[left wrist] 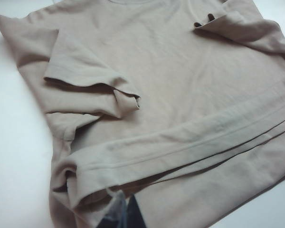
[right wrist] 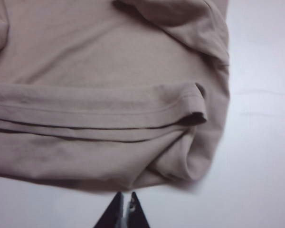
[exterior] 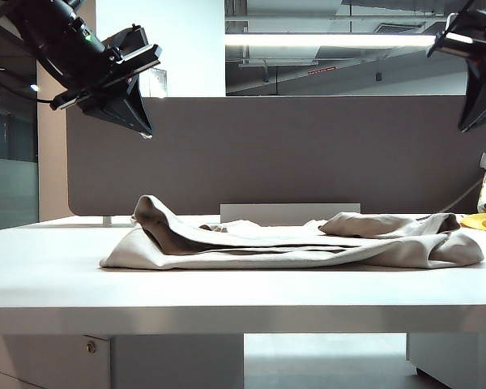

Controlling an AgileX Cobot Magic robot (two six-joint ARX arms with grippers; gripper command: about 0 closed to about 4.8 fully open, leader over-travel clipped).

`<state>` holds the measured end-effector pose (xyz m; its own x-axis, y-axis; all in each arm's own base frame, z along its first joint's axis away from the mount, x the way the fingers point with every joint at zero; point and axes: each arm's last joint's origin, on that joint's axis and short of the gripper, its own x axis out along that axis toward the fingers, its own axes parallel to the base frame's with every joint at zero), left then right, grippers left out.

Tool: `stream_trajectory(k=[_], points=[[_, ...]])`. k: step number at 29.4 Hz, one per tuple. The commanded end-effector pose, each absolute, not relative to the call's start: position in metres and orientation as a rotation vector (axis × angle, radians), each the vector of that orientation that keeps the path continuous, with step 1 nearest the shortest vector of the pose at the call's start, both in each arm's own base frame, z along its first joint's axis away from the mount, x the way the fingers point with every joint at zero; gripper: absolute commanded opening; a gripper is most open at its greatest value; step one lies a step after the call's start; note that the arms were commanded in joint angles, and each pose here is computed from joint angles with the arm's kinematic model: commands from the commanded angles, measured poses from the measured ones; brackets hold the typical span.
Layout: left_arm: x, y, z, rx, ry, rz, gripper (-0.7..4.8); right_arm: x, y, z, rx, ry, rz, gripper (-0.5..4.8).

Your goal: Fold the bottom side of the T-shirt horizontally towards the center, about one-third of the way, then fold the sleeve back towards the center, creating a straight line along the edge of the T-shirt, and finally fold the bottom of the T-shirt up towards the top, creating a neat rectangle.

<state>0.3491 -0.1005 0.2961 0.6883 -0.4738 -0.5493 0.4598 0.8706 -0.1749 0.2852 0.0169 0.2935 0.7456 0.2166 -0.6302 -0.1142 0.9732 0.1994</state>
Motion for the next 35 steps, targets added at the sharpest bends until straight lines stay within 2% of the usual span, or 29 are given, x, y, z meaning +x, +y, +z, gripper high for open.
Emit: stream_trajectory(k=[1, 8, 10, 11, 13, 14, 18, 20, 22, 24, 25, 27, 30, 35], points=[[0.346, -0.1, 0.28, -0.028, 0.626, -0.523, -0.06, 0.287, 0.013, 0.287, 0.161, 0.65, 0.187, 0.21], [0.333, -0.096, 0.231, -0.054, 0.697, -0.512, -0.05, 0.297, -0.012, 0.261, 0.225, 0.717, 0.158, 0.22], [0.331, -0.096, 0.227, -0.054, 0.707, -0.512, -0.02, 0.302, -0.014, 0.251, 0.232, 0.753, 0.15, 0.61], [0.33, -0.095, 0.226, -0.053, 0.717, -0.508, 0.35, 0.305, -0.014, 0.245, 0.235, 0.774, 0.149, 1.02], [0.33, -0.095, 0.225, -0.054, 0.728, -0.506, 1.11, 0.309, -0.015, 0.237, 0.24, 0.802, 0.147, 1.22], [0.33, -0.095, 0.225, -0.054, 0.732, -0.506, 1.23, 0.31, -0.015, 0.234, 0.241, 0.811, 0.146, 1.22], [0.328, -0.095, 0.221, -0.054, 0.75, -0.504, 1.25, 0.315, -0.015, 0.225, 0.243, 0.835, 0.15, 1.24], [0.326, -0.094, 0.215, -0.054, 0.769, -0.502, 1.27, 0.317, -0.015, 0.22, 0.245, 0.85, 0.148, 1.68], [0.323, -0.093, 0.208, -0.053, 0.775, -0.498, 1.44, 0.319, -0.015, 0.216, 0.249, 0.867, 0.148, 1.82], [0.321, -0.092, 0.203, -0.048, 0.782, -0.463, 1.68, 0.321, -0.015, 0.212, 0.251, 0.873, 0.159, 1.82], [0.322, -0.092, 0.203, -0.044, 0.774, -0.45, 2.16, 0.322, -0.015, 0.211, 0.252, 0.87, 0.162, 1.82], [0.324, -0.092, 0.201, -0.048, 0.767, -0.434, 2.57, 0.324, -0.015, 0.209, 0.252, 0.87, 0.162, 1.84], [0.327, -0.093, 0.191, -0.082, 0.802, -0.42, 2.57, 0.326, -0.015, 0.204, 0.254, 0.881, 0.161, 2.12], [0.331, -0.095, 0.173, -0.126, 0.869, -0.44, 2.56, 0.33, -0.015, 0.193, 0.261, 0.912, 0.162, 2.13]])
